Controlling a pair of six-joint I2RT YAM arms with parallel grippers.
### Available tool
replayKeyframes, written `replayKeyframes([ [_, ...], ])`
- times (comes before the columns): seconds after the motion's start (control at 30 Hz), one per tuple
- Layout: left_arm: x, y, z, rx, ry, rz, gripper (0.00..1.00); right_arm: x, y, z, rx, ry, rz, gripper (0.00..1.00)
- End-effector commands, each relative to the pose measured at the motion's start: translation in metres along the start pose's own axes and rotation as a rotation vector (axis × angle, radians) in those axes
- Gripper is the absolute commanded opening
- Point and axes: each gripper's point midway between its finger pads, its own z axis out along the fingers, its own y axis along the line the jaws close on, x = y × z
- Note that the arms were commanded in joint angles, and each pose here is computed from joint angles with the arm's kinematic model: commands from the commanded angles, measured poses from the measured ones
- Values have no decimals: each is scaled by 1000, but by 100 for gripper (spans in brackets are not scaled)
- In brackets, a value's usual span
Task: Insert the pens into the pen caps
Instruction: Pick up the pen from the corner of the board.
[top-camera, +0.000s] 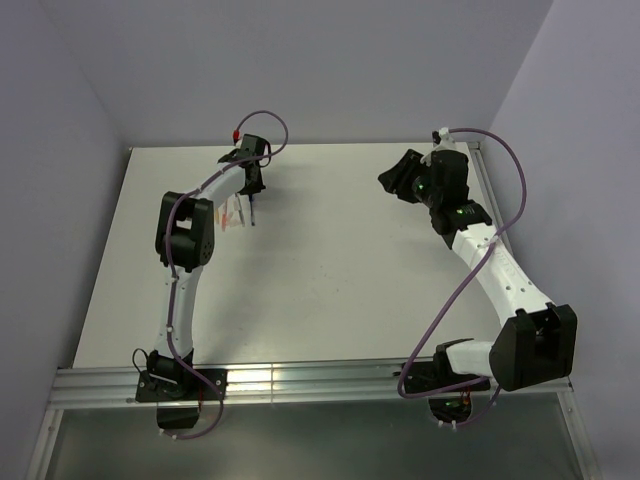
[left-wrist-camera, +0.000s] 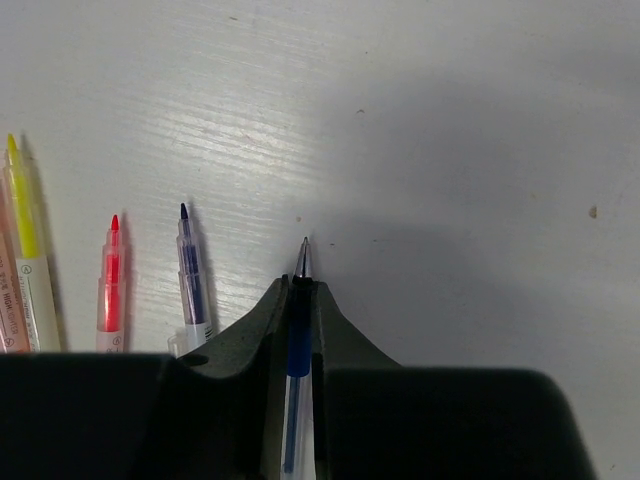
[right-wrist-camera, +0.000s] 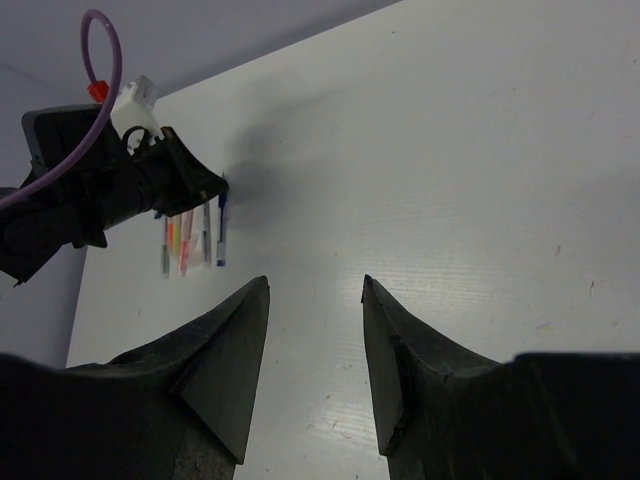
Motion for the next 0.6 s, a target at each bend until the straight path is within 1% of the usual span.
replayKeyframes([
  [0.0, 1, 5, -1, -38, 12, 26, 9, -16, 11, -8, -42, -56, -14, 50],
  [0.13, -5, 7, -7, -42, -2, 33, 1, -16, 12, -9, -46, -55, -13, 49],
  [0.57, -25, 6, -24, -25, -49, 25, 0, -13, 12, -6, -52, -44, -7, 49],
])
